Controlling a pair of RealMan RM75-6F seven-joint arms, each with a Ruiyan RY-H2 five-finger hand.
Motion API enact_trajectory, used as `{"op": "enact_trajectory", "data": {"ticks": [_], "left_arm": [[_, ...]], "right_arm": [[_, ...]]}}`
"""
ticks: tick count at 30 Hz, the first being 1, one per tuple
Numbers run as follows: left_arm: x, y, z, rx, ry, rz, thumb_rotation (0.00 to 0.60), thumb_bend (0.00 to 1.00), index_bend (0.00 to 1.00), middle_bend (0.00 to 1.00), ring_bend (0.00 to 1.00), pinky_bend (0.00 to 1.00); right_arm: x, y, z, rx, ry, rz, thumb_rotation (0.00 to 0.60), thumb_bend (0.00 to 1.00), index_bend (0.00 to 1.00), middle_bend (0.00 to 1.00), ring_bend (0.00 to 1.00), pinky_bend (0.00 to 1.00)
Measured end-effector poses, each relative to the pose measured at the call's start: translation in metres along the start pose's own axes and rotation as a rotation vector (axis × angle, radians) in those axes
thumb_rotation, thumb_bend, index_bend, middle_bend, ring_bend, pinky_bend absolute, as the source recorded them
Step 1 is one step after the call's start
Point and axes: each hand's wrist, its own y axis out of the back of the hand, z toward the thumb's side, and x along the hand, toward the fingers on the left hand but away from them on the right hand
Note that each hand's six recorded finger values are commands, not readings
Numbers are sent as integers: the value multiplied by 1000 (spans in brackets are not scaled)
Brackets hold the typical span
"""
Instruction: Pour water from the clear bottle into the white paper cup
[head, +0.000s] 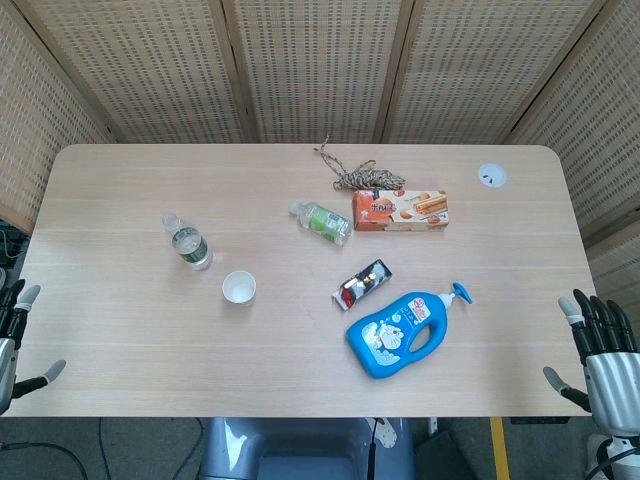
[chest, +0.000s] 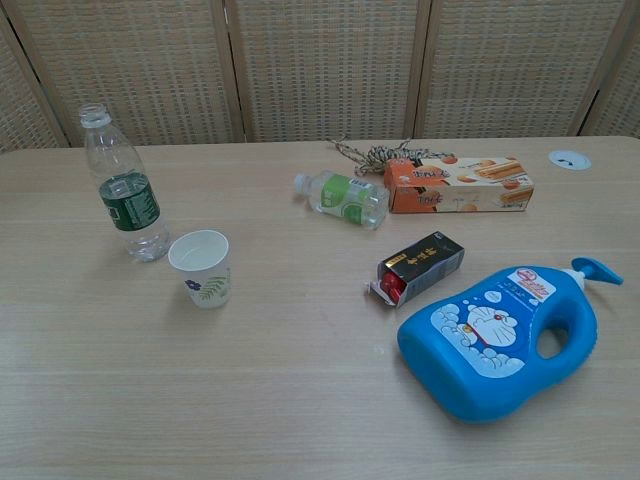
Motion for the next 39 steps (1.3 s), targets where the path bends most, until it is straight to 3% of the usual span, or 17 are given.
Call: {"op": "enact_trajectory", "data": {"ticks": [10,16,19,23,29,35,39], "left_arm": [[5,-5,-4,-1,14,-19,600,125,0,0,0,0],[26,-16,-9,-79,3,-51,600,58,0,0,0,0],[46,-28,-11,-180,-22,-78,600,46,0,0,0,0],[78,-52,-17,-393,-56,-125,600,13,0,0,0,0],[137,-95,-33,-654,-38,-199,600,0,0,0,0,0],[183,-141,-11,-842,13,-282,600,0,0,0,0,0],[197,-156,3,-910,25,-298,600,0,0,0,0,0]], "right_arm": [[0,0,1,-9,6,1,600,0,0,0,0,0],[0,0,1,-18,7,4,600,0,0,0,0,0],[-3,-3,-1,-17,-1,16,600,0,0,0,0,0],[-8,-7,-4,-12,-20,30,600,0,0,0,0,0],[-13,-12,-7,-9,-39,47,600,0,0,0,0,0],[-17,-17,-10,-4,-51,63,600,0,0,0,0,0],[-19,-20,-12,0,-61,73,600,0,0,0,0,0]]}}
